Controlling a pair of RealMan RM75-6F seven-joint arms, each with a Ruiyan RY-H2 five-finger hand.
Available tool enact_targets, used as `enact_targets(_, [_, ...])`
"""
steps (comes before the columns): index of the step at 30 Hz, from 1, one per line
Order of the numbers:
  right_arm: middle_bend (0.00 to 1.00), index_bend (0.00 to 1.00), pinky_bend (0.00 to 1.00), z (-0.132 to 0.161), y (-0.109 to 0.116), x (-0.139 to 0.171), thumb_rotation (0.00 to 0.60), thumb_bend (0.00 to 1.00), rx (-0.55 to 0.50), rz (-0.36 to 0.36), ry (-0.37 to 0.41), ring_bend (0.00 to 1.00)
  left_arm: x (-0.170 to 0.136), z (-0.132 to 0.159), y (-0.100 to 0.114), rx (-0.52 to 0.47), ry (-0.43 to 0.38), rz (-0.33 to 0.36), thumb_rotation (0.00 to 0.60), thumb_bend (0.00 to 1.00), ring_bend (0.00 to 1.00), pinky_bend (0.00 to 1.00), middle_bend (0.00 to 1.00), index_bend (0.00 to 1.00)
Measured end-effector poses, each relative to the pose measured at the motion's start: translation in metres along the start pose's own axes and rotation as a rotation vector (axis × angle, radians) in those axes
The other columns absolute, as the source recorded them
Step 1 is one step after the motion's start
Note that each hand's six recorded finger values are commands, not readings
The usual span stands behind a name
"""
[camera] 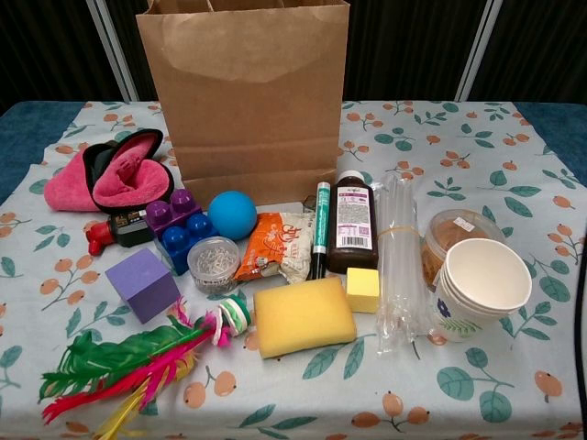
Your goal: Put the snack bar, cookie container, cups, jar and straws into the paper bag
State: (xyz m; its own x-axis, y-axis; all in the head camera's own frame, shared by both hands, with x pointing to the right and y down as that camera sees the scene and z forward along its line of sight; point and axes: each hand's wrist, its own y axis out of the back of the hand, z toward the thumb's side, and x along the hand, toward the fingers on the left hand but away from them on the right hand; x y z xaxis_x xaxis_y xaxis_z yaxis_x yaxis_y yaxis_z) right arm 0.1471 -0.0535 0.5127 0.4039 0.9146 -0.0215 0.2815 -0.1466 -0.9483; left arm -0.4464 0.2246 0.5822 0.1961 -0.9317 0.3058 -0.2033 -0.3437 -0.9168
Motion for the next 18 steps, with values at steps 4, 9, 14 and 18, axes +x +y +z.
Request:
enact_targets(4, [0.54, 0.68, 0.36, 0.032, -0.027, -0.013, 0.600, 0.21, -0.071, 0.001, 0.003, 0.40, -0.001, -0.004, -0.001, -0.005, 0.013, -0.002, 0.600, 0.10, 0.20, 0.25, 0.28, 0.25])
enact_targets(9, [0.53, 0.68, 0.36, 0.051, -0.060, -0.029, 0.600, 0.21, -0.144, 0.003, -0.028, 0.40, -0.001, -0.012, -0.003, -0.007, 0.028, -0.009, 0.600, 0.10, 0.20, 0.25, 0.28, 0.25])
enact_targets(14, [0.51, 0.62, 0.31, 0.067, -0.090, -0.037, 0.600, 0.15, -0.187, 0.009, -0.039, 0.36, 0.000, -0.018, -0.003, -0.017, 0.042, -0.003, 0.600, 0.10, 0.20, 0.25, 0.28, 0.25])
enact_targets(18, [0.41, 0.42, 0.17, 0.078, -0.106, -0.037, 0.600, 0.00, -0.235, 0.068, -0.018, 0.22, 0.003, -0.021, -0.002, -0.015, 0.043, -0.003, 0.600, 0.10, 0.20, 0.25, 0.28, 0.25])
